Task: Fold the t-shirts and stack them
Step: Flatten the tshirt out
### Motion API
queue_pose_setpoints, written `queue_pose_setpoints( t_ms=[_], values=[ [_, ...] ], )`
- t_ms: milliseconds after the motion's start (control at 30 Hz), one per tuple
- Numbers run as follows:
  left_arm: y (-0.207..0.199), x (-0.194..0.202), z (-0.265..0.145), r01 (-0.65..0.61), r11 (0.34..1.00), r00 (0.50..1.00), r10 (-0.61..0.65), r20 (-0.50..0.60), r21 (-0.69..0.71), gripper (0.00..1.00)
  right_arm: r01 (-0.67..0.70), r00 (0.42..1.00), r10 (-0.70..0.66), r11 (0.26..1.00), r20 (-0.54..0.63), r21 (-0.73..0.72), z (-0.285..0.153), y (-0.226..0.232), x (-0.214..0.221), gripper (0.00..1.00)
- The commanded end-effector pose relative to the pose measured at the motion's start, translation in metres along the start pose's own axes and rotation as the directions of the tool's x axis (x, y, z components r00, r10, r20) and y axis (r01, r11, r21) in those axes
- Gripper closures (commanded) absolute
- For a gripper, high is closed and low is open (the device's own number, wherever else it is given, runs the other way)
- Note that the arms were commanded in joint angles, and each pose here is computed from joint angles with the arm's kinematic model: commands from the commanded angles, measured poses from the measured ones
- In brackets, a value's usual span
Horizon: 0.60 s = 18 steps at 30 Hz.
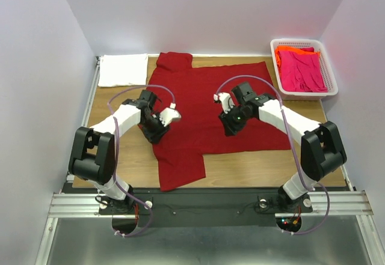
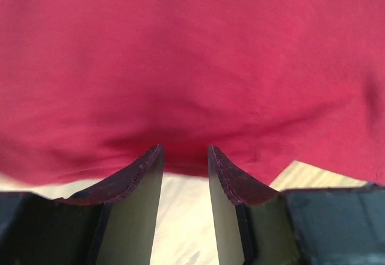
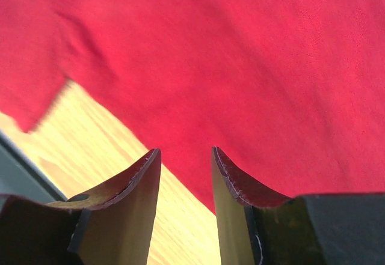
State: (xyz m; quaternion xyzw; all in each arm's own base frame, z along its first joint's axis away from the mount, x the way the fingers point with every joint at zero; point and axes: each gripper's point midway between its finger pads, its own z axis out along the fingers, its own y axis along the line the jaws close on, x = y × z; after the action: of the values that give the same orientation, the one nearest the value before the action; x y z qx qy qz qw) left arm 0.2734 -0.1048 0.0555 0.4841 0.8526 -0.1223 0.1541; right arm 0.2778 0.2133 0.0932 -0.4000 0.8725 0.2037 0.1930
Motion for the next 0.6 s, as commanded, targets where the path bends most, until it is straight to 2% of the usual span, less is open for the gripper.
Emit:
queue_pose_setpoints(
  t_ms=[0, 133, 200, 300, 433, 567],
  values=[
    [-0.007, 0.018, 0.006, -0.025, 0.999, 0.999, 0.023, -0.048, -0.026, 0.53, -0.019, 1.0, 0.02, 0.995, -0.017, 0.093, -0.011, -0.03, 0.016, 0.55],
    [-0.006, 0.061, 0.015, -0.048, 0.997, 0.98, 0.034, -0.196, -0.067, 0.55, -0.075, 0.996, 0.082, 0.987, -0.043, 0.14, -0.016, -0.058, 0.038, 0.56],
    [-0.006, 0.063, 0.01, -0.078, 0.994, 0.977, 0.062, -0.203, -0.074, 0.55, -0.109, 0.992, 0.118, 0.981, -0.041, 0.162, -0.023, -0.072, 0.045, 0.56],
    [0.001, 0.046, -0.009, -0.091, 0.992, 0.986, 0.077, -0.149, -0.09, 0.54, -0.128, 0.99, 0.138, 0.974, -0.038, 0.187, -0.032, -0.088, 0.049, 0.56],
    [0.029, -0.013, -0.044, -0.06, 0.99, 0.998, 0.062, 0.016, -0.127, 0.53, -0.133, 0.987, 0.15, 0.964, -0.059, 0.232, -0.036, -0.116, 0.059, 0.56],
    [0.071, -0.039, -0.045, 0.017, 0.978, 0.996, 0.002, 0.089, -0.21, 0.53, -0.215, 0.968, 0.24, 0.947, -0.079, 0.238, -0.029, -0.149, 0.078, 0.57]
  ],
)
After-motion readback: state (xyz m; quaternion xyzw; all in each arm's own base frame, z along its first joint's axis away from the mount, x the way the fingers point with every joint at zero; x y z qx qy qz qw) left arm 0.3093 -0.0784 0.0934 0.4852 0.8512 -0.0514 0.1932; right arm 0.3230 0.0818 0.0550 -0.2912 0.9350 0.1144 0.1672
